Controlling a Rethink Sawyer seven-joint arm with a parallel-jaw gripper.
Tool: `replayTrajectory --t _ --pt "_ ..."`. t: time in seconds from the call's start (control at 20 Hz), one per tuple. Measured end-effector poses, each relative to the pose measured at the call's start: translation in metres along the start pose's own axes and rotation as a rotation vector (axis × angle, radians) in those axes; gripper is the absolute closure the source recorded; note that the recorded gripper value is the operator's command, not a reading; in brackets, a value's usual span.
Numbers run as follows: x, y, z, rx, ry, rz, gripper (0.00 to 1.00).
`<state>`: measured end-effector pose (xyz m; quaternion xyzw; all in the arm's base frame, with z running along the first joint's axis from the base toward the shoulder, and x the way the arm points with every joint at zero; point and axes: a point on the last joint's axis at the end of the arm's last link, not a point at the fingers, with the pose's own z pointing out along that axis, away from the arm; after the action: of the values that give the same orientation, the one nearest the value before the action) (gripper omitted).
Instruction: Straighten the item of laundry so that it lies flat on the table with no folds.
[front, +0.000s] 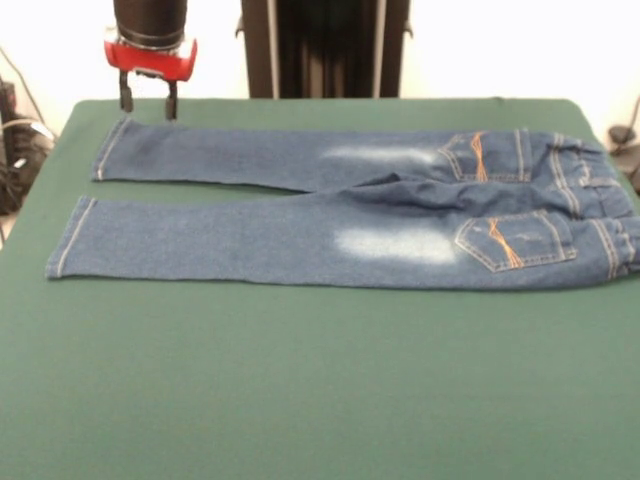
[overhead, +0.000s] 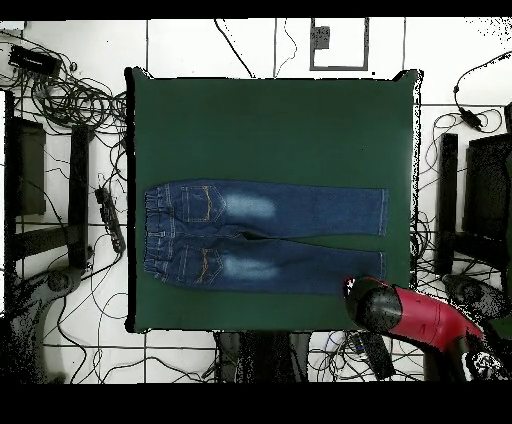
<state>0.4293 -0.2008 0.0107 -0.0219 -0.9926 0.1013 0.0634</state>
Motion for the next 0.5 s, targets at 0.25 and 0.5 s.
replayTrajectory --t 0.25,0.5 --pt "-0.009 0.005 -0.003 -0.025 0.000 0.065 0.00" --pt "-0.031 0.030 -0.014 -0.052 -0.014 0.118 0.00"
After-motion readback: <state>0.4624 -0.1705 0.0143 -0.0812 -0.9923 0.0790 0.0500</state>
